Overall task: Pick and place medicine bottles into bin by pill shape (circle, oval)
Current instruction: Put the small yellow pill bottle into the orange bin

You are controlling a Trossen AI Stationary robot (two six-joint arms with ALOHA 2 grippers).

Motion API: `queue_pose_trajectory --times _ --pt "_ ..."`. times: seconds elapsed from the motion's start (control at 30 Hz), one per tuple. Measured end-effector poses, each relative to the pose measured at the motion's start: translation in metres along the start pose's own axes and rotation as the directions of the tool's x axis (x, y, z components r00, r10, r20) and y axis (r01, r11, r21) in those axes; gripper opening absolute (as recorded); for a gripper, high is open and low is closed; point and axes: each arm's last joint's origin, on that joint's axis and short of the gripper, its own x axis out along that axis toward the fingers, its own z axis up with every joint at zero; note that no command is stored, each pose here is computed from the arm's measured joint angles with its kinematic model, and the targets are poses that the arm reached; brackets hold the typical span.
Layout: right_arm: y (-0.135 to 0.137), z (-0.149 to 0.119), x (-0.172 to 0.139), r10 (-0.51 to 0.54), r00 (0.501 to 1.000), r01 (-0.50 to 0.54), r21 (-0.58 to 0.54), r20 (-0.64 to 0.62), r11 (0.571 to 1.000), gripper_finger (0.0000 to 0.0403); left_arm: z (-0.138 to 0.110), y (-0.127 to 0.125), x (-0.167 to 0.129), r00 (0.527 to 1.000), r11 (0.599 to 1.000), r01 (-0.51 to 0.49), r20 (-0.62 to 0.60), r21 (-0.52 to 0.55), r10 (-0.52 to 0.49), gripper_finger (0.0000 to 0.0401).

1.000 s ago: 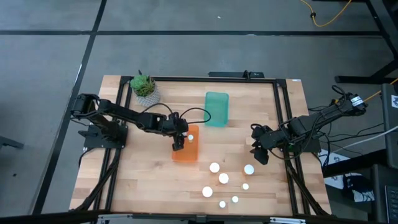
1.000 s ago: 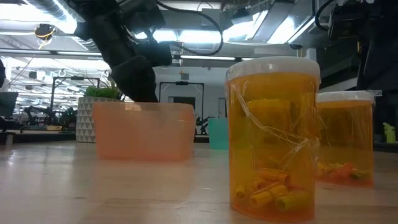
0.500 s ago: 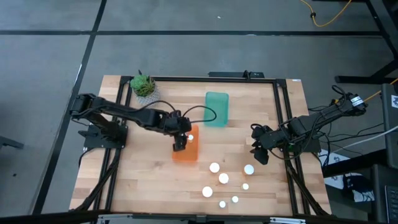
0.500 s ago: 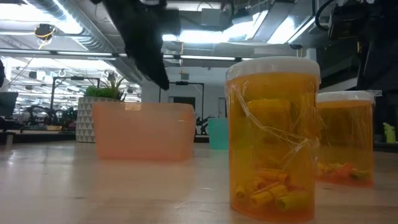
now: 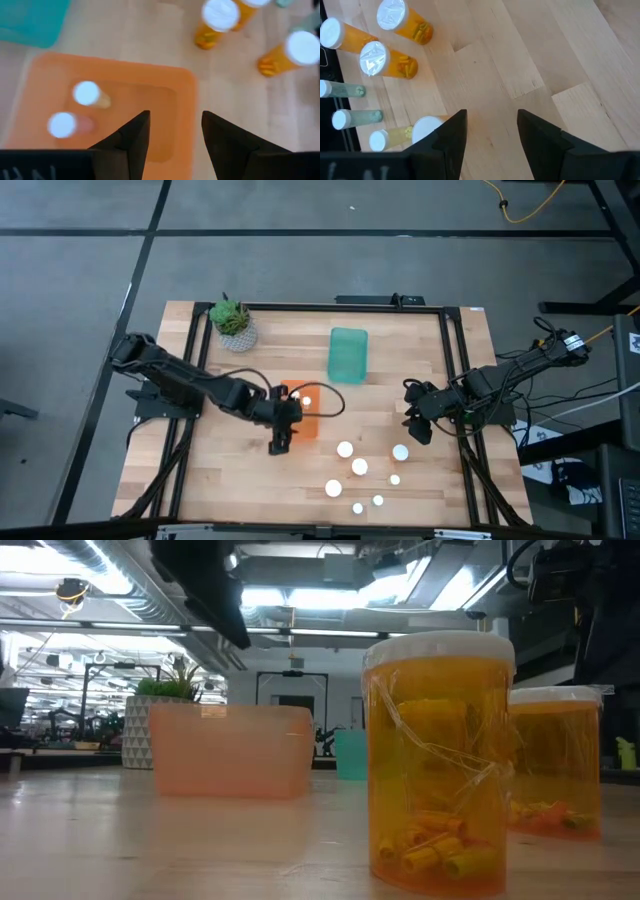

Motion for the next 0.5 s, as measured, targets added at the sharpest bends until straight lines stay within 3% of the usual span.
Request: queue_pose_trajectory --times 0.33,0.5 --pt "-0.001 0.001 0.000 -0.034 0.999 0.036 -0.029 0.042 0.999 0.0177 -0.009 -0.023 -0.005 0.999 0.998 -0.016 0.039 0.068 0.013 0.0171" --pt "0.011 0.007 -0.013 0.052 0.998 -0.051 -0.041 0.030 0.998 0.0177 -0.008 -0.025 -0.006 0.998 0.998 -0.024 0.062 0.066 0.020 0.0171"
